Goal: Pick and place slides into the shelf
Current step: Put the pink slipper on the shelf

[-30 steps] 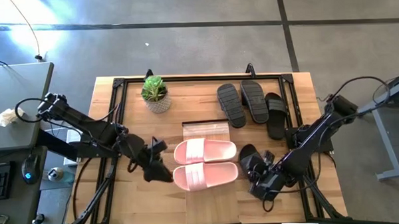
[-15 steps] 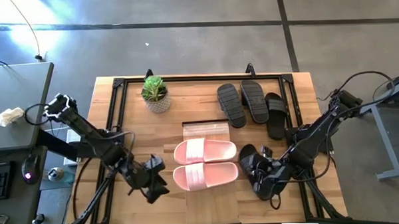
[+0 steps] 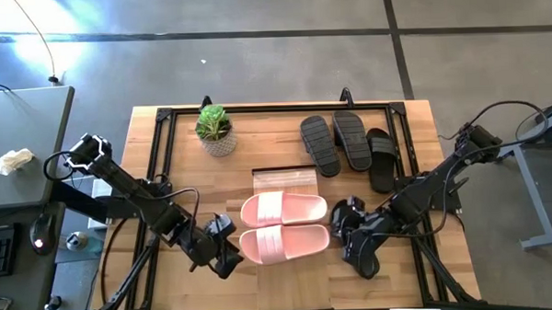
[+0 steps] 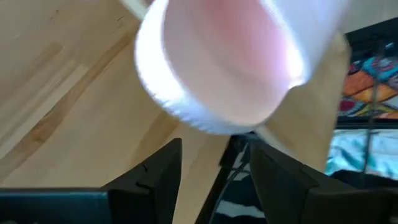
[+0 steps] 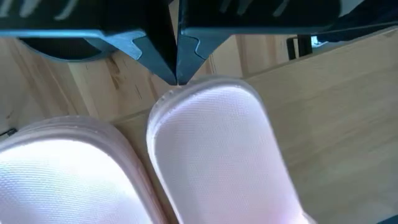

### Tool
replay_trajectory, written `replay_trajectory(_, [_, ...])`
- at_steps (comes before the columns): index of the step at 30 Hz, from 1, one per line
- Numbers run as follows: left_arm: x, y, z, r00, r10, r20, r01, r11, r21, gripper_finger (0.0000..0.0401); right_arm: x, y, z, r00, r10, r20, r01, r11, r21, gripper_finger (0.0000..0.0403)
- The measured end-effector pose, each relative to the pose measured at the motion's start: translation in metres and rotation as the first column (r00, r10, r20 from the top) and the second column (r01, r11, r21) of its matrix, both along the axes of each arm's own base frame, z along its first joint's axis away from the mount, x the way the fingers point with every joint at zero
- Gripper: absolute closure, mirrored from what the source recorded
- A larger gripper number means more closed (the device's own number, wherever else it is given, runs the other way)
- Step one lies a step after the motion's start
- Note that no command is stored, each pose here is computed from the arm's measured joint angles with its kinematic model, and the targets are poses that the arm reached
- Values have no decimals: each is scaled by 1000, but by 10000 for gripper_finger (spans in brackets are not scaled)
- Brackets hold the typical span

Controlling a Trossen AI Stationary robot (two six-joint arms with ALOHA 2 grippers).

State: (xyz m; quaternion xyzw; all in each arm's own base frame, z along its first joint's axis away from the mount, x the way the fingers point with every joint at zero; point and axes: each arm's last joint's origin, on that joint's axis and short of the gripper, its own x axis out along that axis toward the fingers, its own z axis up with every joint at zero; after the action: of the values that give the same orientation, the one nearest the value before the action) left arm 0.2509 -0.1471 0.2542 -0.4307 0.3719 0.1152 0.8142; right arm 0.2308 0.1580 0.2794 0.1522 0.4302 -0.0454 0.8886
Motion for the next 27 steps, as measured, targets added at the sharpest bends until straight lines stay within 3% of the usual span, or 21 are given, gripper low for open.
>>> replay_trajectory(27, [8,10,2,1000,-5,25,5,1000,-3,231,2,0,1,1000,-7,16,7,1000,20,403])
